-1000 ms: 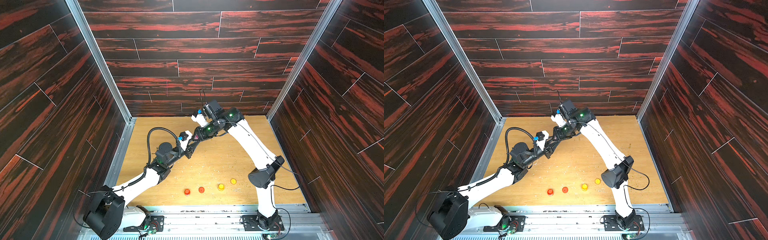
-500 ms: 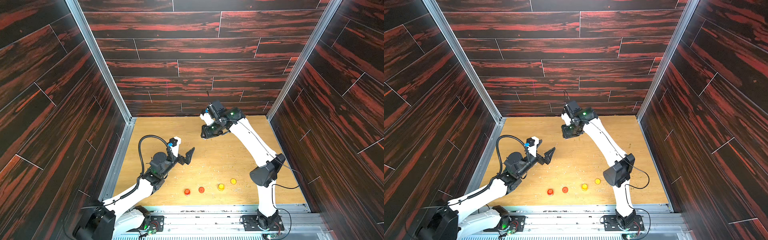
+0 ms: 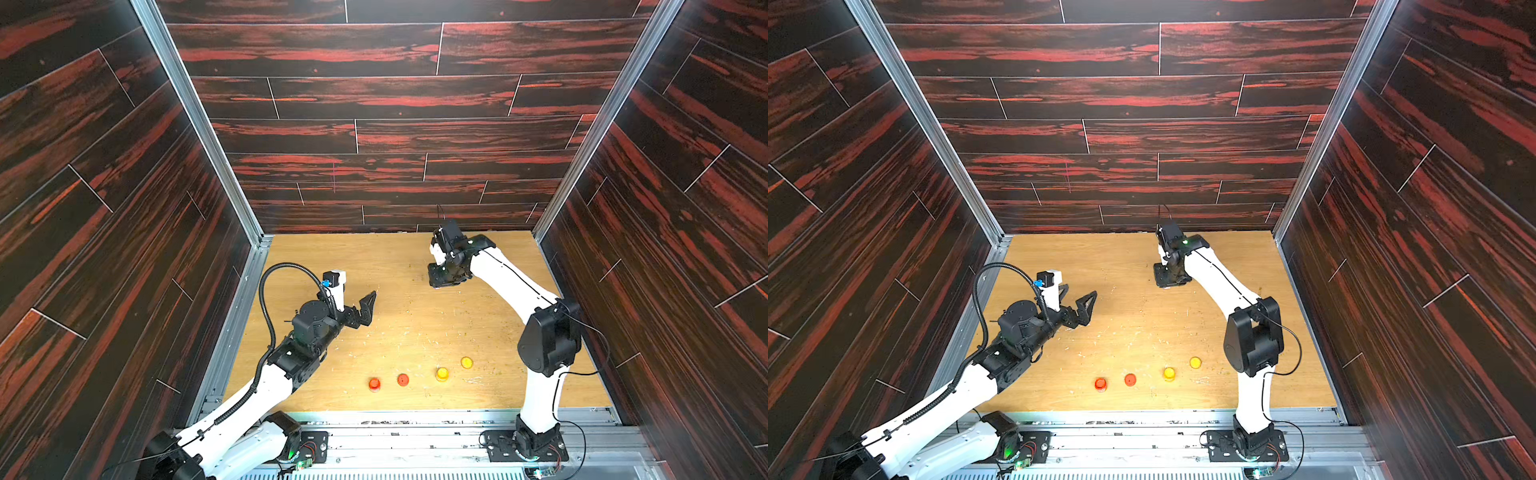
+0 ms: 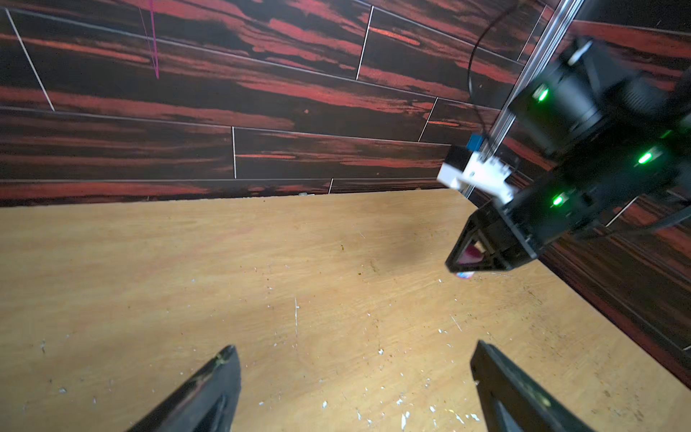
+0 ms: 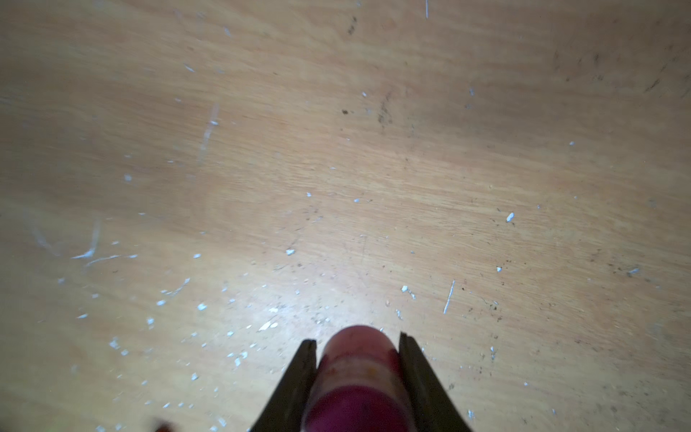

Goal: Close the paint jar lid
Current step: Place the paint jar at the center of the board.

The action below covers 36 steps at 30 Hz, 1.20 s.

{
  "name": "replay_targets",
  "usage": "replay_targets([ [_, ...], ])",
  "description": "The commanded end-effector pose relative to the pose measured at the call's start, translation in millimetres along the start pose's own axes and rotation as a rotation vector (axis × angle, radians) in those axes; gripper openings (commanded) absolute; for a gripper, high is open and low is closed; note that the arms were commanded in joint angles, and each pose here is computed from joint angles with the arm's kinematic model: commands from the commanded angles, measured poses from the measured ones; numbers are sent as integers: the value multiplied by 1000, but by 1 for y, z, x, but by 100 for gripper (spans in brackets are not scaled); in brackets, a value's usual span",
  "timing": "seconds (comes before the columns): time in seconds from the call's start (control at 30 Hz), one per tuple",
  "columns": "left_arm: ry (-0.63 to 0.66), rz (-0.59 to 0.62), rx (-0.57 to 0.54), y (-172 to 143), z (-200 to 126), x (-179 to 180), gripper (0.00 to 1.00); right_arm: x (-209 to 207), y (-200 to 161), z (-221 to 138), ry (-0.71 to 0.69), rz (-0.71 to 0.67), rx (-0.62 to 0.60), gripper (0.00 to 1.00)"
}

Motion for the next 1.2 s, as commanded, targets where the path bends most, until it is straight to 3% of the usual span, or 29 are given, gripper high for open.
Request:
replay_targets([
  [0.0,-6,-55,6,2,-5,-1,100,-6,12,17,21,18,-61,28],
  [0.43,-22,-71,33,-6,-6,-2,100,-35,3,98,-57,47,33,30],
  [0.77,-6,-52,37,-12,-12,2,100,-41,-5,125,-86,61,80,32],
  [1.0,4,-50,36,-11,-13,4,100,-36,-8,118,-46,65,76,56],
  [1.17,9,-65,41,-12,-12,5,100,-26,4,90,9,61,7,63],
])
Point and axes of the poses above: each gripper's point midway between its finger pads, its own z axis out along the fingers, its own x axis along the line the jaws close on, y = z × x, the point moved 3 cm from there along -z, back along the fingers, and after that the axes turned 1 degree about z, right-handed, at the moved point
